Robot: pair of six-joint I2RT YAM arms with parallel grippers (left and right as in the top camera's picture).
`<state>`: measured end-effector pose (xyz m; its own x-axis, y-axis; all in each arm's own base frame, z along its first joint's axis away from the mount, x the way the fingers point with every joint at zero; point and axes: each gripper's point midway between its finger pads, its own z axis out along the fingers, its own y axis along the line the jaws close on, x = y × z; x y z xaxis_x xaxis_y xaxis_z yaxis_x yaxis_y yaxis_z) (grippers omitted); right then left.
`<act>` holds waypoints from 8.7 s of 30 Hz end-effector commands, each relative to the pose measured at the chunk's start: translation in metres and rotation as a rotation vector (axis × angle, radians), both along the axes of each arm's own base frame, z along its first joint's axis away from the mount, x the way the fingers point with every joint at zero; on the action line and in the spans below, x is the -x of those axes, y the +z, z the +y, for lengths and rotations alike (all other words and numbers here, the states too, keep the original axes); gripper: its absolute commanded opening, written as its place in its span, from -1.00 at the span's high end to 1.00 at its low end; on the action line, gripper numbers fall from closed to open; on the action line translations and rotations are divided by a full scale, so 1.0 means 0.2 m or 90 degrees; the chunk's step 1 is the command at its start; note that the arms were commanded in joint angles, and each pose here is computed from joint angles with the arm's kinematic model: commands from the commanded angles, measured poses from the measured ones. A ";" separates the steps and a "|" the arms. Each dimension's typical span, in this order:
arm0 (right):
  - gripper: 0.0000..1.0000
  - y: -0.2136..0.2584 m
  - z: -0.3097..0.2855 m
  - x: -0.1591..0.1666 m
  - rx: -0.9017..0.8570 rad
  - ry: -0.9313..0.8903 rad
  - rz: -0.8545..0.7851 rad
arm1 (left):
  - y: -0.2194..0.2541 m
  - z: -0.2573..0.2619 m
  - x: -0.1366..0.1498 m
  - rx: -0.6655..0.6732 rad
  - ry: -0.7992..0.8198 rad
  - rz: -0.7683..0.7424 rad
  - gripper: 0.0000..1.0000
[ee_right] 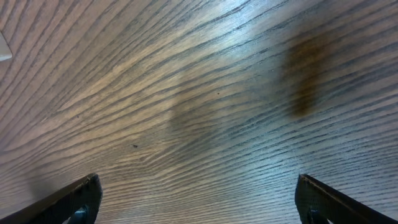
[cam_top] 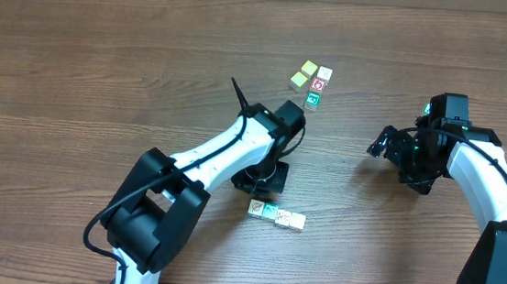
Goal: Flip 3 blocks
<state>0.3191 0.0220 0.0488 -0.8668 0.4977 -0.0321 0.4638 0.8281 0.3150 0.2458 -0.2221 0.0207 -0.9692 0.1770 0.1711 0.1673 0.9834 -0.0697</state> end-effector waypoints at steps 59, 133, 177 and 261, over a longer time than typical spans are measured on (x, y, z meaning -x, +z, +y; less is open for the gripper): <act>-1.00 0.00 0.00 0.00 0.006 0.001 -0.003 | -0.03 -0.09 -0.05 0.000 0.036 -0.053 0.92; -1.00 0.00 0.00 0.00 0.006 0.000 -0.003 | -0.03 -0.18 -0.03 0.020 0.039 -0.069 0.92; 0.92 -0.24 0.43 0.60 -0.166 0.128 0.186 | -0.10 0.29 0.05 0.012 0.095 0.064 0.92; 0.93 -0.17 0.82 0.65 0.016 0.089 0.014 | -0.01 0.16 0.12 0.178 0.134 -0.091 0.92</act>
